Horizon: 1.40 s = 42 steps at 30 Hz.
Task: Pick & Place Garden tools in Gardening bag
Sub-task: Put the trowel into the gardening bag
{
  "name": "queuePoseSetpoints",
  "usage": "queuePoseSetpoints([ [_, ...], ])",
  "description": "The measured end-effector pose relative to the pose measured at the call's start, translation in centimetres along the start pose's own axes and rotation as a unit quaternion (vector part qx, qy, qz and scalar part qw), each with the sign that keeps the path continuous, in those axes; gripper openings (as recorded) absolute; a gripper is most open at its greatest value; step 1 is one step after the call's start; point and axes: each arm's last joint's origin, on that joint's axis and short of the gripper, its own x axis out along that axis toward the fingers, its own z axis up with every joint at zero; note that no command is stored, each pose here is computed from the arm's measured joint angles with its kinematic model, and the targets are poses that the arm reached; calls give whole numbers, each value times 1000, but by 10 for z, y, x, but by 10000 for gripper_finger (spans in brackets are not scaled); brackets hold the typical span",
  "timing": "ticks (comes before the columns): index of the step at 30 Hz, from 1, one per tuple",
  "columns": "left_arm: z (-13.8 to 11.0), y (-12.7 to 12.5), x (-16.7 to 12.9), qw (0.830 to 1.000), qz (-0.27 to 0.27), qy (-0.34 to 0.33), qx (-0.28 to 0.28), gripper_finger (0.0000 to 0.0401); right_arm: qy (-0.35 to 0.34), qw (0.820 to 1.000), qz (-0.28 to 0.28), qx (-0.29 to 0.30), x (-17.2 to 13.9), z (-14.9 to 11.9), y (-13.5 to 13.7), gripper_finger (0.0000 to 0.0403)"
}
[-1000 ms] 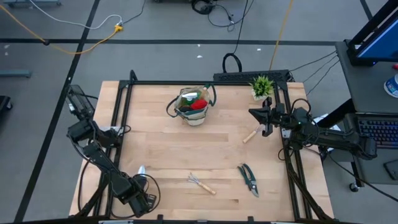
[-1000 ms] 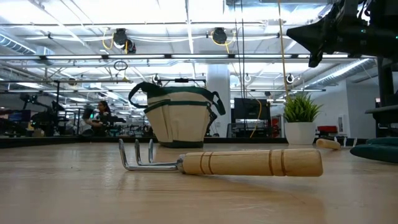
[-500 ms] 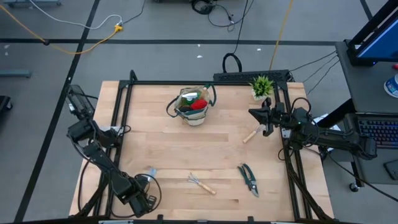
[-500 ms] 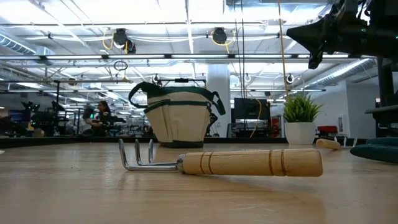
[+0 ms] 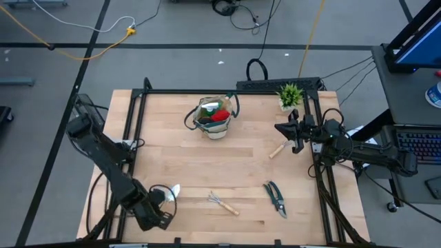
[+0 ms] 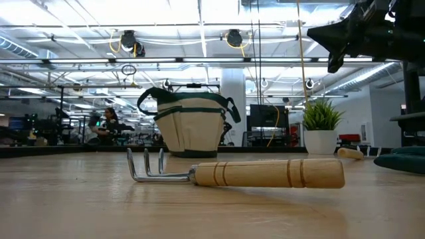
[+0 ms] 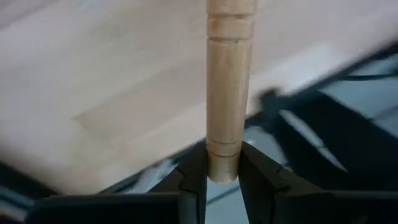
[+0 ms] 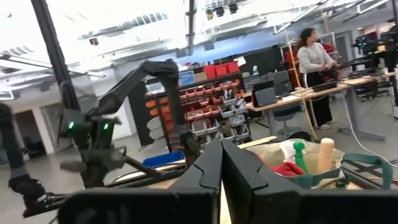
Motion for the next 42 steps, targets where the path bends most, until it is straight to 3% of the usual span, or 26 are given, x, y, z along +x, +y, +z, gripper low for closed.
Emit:
queuePoseSetpoints([
  [6,12,-6,-40,995,-91,-36,0,68,3,1000,-3,-7,1,-1,-1,0],
  [12,36,-22,-70,976,-196,-94,11,68,3,999,-3,-38,4,2,-1,0],
  [22,90,-57,-109,914,-351,-188,76,68,8,990,-5,-140,25,26,1,0],
  [32,138,-71,-145,857,-441,-236,126,68,59,963,-35,-259,53,50,0,0],
  [42,171,-73,-179,794,-518,-270,168,68,75,935,-29,-346,81,69,-2,0],
])
